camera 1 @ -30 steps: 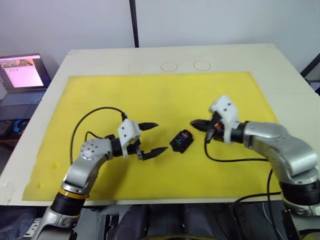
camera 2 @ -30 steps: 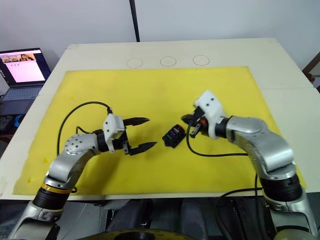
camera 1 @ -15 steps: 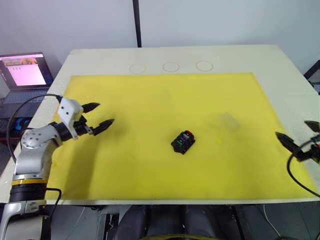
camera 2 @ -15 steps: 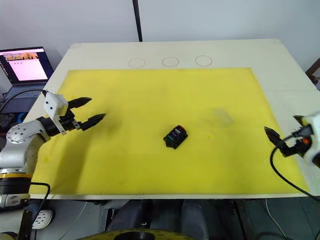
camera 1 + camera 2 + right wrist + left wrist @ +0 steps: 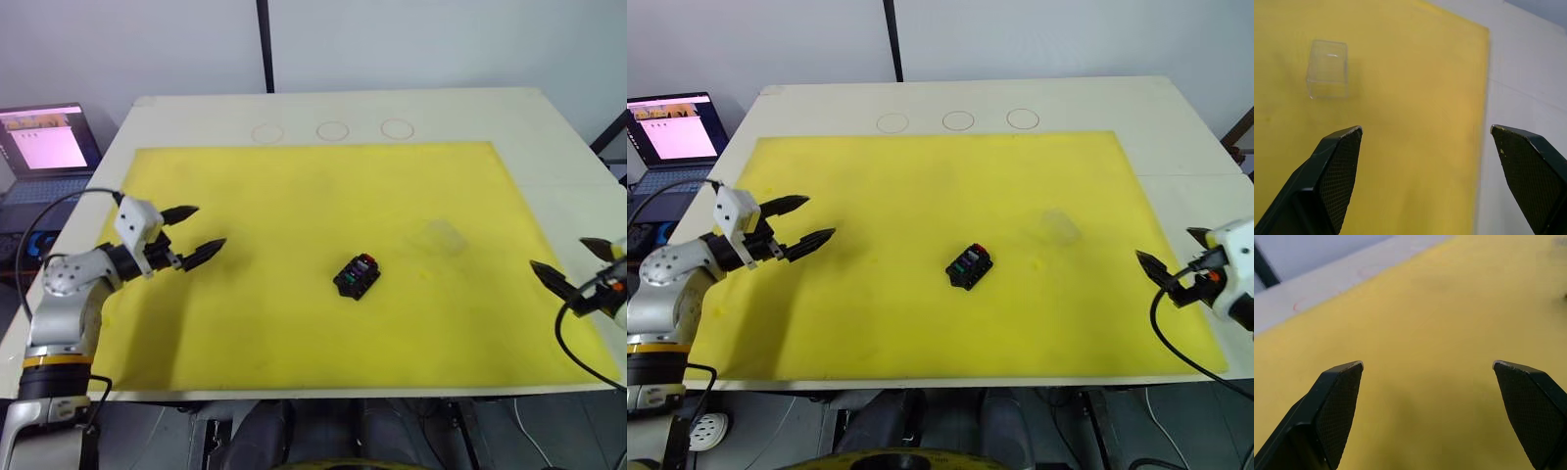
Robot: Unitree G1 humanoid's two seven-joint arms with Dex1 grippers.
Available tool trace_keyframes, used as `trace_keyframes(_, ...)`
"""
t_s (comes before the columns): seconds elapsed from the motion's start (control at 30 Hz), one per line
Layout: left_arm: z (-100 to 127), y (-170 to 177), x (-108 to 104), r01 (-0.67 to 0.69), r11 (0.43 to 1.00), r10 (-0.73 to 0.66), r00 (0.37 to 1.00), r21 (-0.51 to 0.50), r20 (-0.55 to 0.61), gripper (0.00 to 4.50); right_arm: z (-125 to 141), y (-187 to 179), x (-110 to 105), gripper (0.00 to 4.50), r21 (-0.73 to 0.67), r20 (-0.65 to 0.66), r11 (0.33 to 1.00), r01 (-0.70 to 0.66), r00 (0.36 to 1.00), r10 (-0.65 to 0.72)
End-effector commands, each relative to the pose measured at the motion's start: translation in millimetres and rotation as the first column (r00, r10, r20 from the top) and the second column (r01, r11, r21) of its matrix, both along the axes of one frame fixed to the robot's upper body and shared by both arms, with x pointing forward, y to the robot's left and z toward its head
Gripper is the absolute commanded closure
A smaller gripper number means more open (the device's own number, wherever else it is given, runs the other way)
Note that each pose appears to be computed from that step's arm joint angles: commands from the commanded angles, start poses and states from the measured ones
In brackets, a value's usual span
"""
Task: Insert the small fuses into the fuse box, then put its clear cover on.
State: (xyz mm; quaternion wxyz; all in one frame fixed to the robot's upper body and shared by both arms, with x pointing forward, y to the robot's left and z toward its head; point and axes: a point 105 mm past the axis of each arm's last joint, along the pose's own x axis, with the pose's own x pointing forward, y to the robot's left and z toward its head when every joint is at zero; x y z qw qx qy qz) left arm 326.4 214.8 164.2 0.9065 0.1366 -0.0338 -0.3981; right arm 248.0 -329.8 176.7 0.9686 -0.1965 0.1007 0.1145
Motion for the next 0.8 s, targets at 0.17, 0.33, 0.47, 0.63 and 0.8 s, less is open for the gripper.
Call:
trace_keyframes(0.17, 63.5, -92.8, -31.4, 0.450, 0.893, -0.450, 0.888, 0.019, 0.100, 0.00, 3.9, 56.4, 35.0, 0.02, 0.029, -0.044, 0.984, -0.176, 0.983, 0.177)
trace_keyframes(0.33, 71.1, -120.1, -49.8, 0.564, 0.826, -0.563, 0.820, 0.020, 0.102, 0.00, -10.4, 69.6, 56.9, 0.02, 0.006, -0.074, 0.982, -0.186, 0.980, 0.186)
trace_keyframes(0.47, 65.9, -125.7, -56.1, 0.571, 0.821, -0.570, 0.816, 0.021, 0.100, 0.00, -17.9, 74.7, 72.3, 0.02, 0.064, -0.078, 0.985, -0.158, 0.984, 0.163)
trace_keyframes(0.63, 60.8, -125.8, -61.6, 0.567, 0.823, -0.566, 0.819, 0.015, 0.091, 0.00, -32.2, 79.3, 80.4, 0.02, 0.107, -0.105, 0.984, -0.143, 0.982, 0.154)
trace_keyframes(0.8, 65.6, -128.8, -61.9, 0.554, 0.832, -0.550, 0.827, -0.004, 0.120, 0.00, -41.1, 80.2, 89.2, 0.02, 0.122, -0.123, 0.986, -0.115, 0.984, 0.130)
